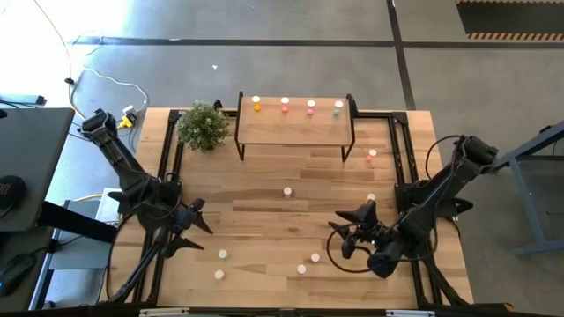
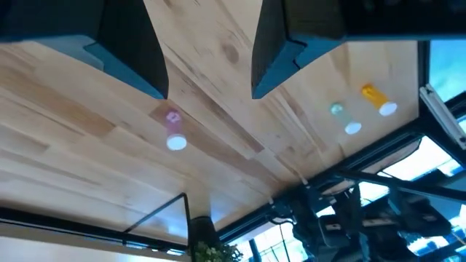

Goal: Pick and place medicine bottles onto shelf by color
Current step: Put the bottom orange pill bottle aligned with the other orange pill bottle on the shelf

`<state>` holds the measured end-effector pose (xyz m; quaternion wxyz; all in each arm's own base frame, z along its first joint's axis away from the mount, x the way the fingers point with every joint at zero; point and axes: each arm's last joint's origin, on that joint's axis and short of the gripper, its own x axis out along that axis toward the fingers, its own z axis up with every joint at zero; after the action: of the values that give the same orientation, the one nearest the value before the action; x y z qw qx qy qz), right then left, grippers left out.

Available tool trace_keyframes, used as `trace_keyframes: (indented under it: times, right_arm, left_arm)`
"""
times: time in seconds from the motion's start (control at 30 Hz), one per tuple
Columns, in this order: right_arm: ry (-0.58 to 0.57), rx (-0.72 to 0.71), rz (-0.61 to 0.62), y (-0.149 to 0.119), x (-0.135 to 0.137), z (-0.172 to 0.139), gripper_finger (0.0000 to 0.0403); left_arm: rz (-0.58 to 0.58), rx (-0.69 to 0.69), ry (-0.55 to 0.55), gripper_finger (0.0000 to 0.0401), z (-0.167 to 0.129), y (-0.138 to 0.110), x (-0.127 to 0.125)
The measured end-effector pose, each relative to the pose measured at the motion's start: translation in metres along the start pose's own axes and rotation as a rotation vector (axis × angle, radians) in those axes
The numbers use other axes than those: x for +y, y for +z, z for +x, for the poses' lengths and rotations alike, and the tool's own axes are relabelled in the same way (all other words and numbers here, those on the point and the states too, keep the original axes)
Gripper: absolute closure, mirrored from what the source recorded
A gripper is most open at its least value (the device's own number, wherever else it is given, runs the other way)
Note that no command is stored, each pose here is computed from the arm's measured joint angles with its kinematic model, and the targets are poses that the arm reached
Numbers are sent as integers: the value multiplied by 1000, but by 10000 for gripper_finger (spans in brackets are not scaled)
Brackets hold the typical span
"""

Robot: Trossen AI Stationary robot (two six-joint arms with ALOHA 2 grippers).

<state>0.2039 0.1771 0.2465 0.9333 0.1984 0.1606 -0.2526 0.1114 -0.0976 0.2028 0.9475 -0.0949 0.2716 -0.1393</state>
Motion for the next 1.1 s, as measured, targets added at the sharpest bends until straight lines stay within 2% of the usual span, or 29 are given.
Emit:
trace_keyframes:
  times: [0.2, 0.47, 0.73, 1.1]
  right_arm:
    - [-8, 0, 1, -11, 5, 7, 214]
    - [-1, -3, 24, -11, 7, 7, 214]
    - [7, 1, 37, -11, 8, 7, 214]
    - [9, 7, 32, -11, 8, 7, 214]
  left_arm:
    - [-51, -1, -38, 162, -5, -6, -12]
    - [-42, -18, -59, 162, -6, -15, -29]
    - [-3, -46, -24, 162, 7, -28, -48]
    - [-30, -81, 55, 162, 34, -60, -72]
